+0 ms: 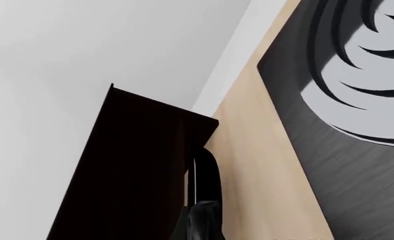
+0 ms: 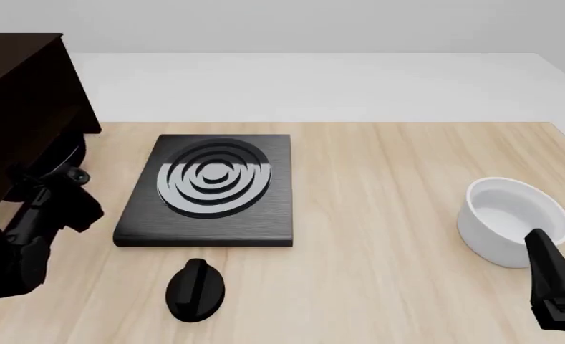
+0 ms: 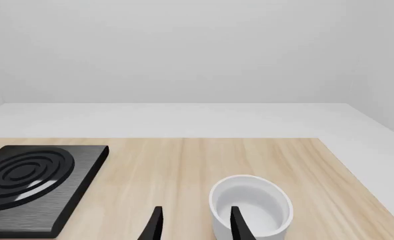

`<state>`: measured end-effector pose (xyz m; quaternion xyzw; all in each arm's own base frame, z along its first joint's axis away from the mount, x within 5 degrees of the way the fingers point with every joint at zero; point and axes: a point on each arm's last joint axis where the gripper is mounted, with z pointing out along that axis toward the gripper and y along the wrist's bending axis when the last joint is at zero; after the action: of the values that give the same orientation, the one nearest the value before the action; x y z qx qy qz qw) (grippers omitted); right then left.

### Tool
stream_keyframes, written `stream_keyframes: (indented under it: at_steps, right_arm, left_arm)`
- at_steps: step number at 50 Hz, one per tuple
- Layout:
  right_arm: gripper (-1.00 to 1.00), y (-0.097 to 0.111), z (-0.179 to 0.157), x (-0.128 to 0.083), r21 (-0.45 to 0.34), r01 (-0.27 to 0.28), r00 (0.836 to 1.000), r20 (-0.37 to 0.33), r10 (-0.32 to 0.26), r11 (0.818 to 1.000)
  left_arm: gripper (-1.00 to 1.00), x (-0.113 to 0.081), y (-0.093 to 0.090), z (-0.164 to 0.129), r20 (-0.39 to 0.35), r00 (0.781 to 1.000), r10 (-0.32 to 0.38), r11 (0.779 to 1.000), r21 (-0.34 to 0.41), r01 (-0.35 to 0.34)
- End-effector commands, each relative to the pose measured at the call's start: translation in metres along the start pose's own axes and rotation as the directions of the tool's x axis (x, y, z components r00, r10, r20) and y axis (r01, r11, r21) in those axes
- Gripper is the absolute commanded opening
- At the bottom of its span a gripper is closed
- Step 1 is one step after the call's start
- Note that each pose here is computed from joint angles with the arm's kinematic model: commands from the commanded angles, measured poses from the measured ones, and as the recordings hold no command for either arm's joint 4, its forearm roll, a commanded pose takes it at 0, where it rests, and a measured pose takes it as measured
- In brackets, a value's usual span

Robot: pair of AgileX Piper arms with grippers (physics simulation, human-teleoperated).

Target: Put the frying pan under the cabinet shelf.

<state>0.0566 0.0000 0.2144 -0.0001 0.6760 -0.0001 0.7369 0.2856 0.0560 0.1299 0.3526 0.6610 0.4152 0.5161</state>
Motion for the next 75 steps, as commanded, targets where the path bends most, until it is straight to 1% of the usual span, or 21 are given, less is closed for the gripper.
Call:
stream_keyframes:
  at_steps: [1, 12, 20, 22, 30, 35, 45, 53, 57, 58, 60, 61, 63, 64, 65, 67, 75]
  right_arm:
    - [1.00, 0.000, 0.000, 0.000, 0.000, 0.000, 1.000, 0.000, 0.000, 1.000]
    - [1.00, 0.000, 0.000, 0.000, 0.000, 0.000, 1.000, 0.000, 0.000, 1.000]
    - [1.00, 0.000, 0.000, 0.000, 0.000, 0.000, 1.000, 0.000, 0.000, 1.000]
    - [1.00, 0.000, 0.000, 0.000, 0.000, 0.000, 1.000, 0.000, 0.000, 1.000]
    - [1.00, 0.000, 0.000, 0.000, 0.000, 0.000, 1.000, 0.000, 0.000, 1.000]
    - [1.00, 0.000, 0.000, 0.000, 0.000, 0.000, 1.000, 0.000, 0.000, 1.000]
    - [1.00, 0.000, 0.000, 0.000, 0.000, 0.000, 1.000, 0.000, 0.000, 1.000]
    - [1.00, 0.000, 0.000, 0.000, 0.000, 0.000, 1.000, 0.000, 0.000, 1.000]
    - [1.00, 0.000, 0.000, 0.000, 0.000, 0.000, 1.000, 0.000, 0.000, 1.000]
    - [1.00, 0.000, 0.000, 0.000, 0.000, 0.000, 1.000, 0.000, 0.000, 1.000]
    - [1.00, 0.000, 0.000, 0.000, 0.000, 0.000, 1.000, 0.000, 0.000, 1.000]
    - [1.00, 0.000, 0.000, 0.000, 0.000, 0.000, 1.000, 0.000, 0.000, 1.000]
    - [1.00, 0.000, 0.000, 0.000, 0.000, 0.000, 1.000, 0.000, 0.000, 1.000]
    - [1.00, 0.000, 0.000, 0.000, 0.000, 0.000, 1.000, 0.000, 0.000, 1.000]
    - [1.00, 0.000, 0.000, 0.000, 0.000, 0.000, 1.000, 0.000, 0.000, 1.000]
    - [1.00, 0.000, 0.000, 0.000, 0.000, 0.000, 1.000, 0.000, 0.000, 1.000]
    - [1.00, 0.000, 0.000, 0.000, 0.000, 0.000, 1.000, 0.000, 0.000, 1.000]
  left_arm:
    - [-1.00, 0.013, 0.003, 0.001, -0.051, 0.999, -0.002, 1.000, -0.013, 0.001]
    - [-1.00, 0.016, -0.003, 0.007, -0.057, 0.998, 0.004, 1.000, 0.000, -0.004]
    - [-1.00, 0.020, -0.021, 0.020, -0.061, 0.998, 0.010, 0.999, 0.046, -0.007]
    - [-1.00, 0.023, -0.030, 0.023, -0.067, 0.998, 0.013, 0.997, 0.070, -0.008]
    - [-1.00, 0.027, -0.046, 0.033, -0.072, 0.997, 0.007, 0.995, 0.103, 0.001]
    - [-1.00, 0.033, -0.051, 0.039, -0.087, 0.996, 0.003, 0.994, 0.109, 0.006]
    - [-1.00, 0.042, -0.053, 0.043, -0.110, 0.994, -0.009, 0.994, 0.104, 0.021]
    - [-1.00, 0.047, -0.050, 0.045, -0.124, 0.992, -0.021, 0.995, 0.091, 0.032]
    - [-1.00, 0.047, -0.047, 0.043, -0.126, 0.991, -0.036, 0.996, 0.082, 0.047]
    - [-1.00, 0.047, -0.052, 0.042, -0.128, 0.991, -0.035, 0.994, 0.099, 0.048]
    - [-1.00, 0.047, -0.049, 0.042, -0.127, 0.991, -0.039, 0.995, 0.089, 0.051]
    - [-1.00, 0.046, -0.051, 0.040, -0.127, 0.991, -0.039, 0.994, 0.099, 0.052]
    - [-1.00, 0.045, -0.049, 0.039, -0.126, 0.991, -0.040, 0.994, 0.095, 0.052]
    - [1.00, 0.045, -0.048, 0.038, -0.126, 0.991, -0.040, 0.994, 0.094, 0.052]
    - [1.00, 0.045, -0.052, 0.037, -0.128, 0.991, -0.036, 0.993, 0.110, 0.050]
    - [1.00, 0.044, -0.054, 0.034, -0.128, 0.991, -0.034, 0.991, 0.121, 0.049]
    - [1.00, 0.038, -0.049, 0.031, -0.126, 0.992, -0.032, 0.988, 0.144, 0.050]
